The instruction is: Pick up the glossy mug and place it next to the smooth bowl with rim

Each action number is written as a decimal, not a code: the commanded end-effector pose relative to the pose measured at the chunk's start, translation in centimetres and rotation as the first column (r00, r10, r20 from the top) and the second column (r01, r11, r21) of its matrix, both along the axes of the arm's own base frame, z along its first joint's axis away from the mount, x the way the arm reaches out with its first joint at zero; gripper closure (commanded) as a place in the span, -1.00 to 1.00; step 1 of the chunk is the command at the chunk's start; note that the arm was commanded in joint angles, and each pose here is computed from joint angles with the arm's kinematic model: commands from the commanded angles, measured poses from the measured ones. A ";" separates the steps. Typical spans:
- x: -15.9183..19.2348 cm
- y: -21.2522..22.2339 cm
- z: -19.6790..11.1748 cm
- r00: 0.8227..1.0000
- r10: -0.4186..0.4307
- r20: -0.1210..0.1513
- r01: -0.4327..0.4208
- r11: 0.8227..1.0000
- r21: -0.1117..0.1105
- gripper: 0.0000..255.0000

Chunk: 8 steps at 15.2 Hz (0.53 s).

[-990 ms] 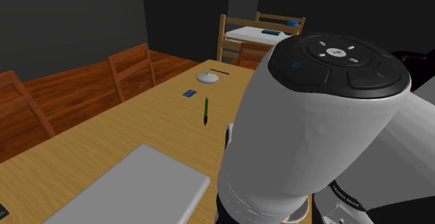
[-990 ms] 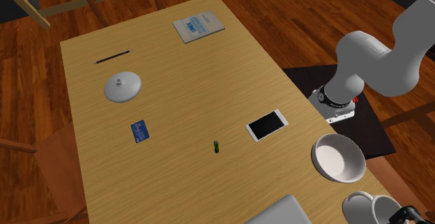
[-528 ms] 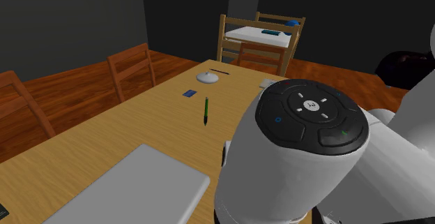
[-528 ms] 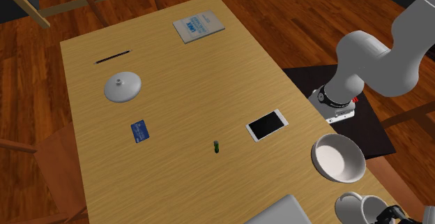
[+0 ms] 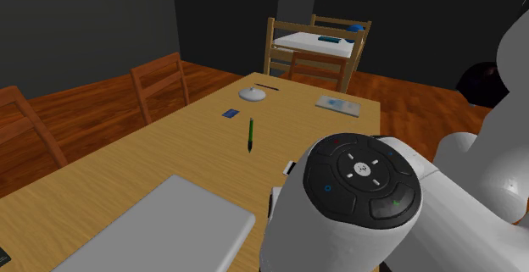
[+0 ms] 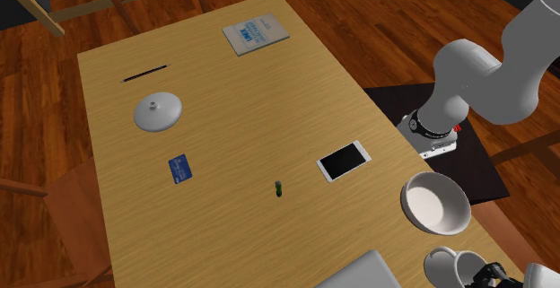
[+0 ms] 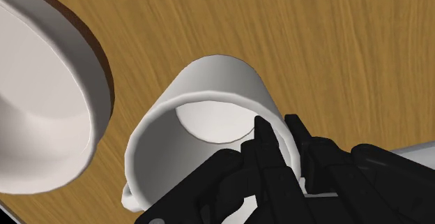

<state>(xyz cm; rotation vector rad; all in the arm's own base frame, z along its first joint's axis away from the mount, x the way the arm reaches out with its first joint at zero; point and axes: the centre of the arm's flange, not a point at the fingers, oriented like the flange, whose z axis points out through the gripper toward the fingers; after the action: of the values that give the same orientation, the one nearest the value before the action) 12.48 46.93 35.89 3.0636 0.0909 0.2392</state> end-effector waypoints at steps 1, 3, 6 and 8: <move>0.0 0.0 -0.1 1.000 0.000 0.000 0.000 1.000 0.000 1.00; 0.0 0.0 -0.1 1.000 0.000 0.000 0.000 1.000 0.000 1.00; 0.0 0.0 -0.1 1.000 0.000 0.000 0.000 1.000 0.000 -1.00; 0.0 0.0 -0.1 1.000 0.000 0.000 0.000 1.000 0.000 -1.00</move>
<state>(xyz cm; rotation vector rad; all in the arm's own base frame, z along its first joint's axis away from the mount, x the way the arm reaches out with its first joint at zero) 12.48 46.95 35.83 3.0639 0.0910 0.2396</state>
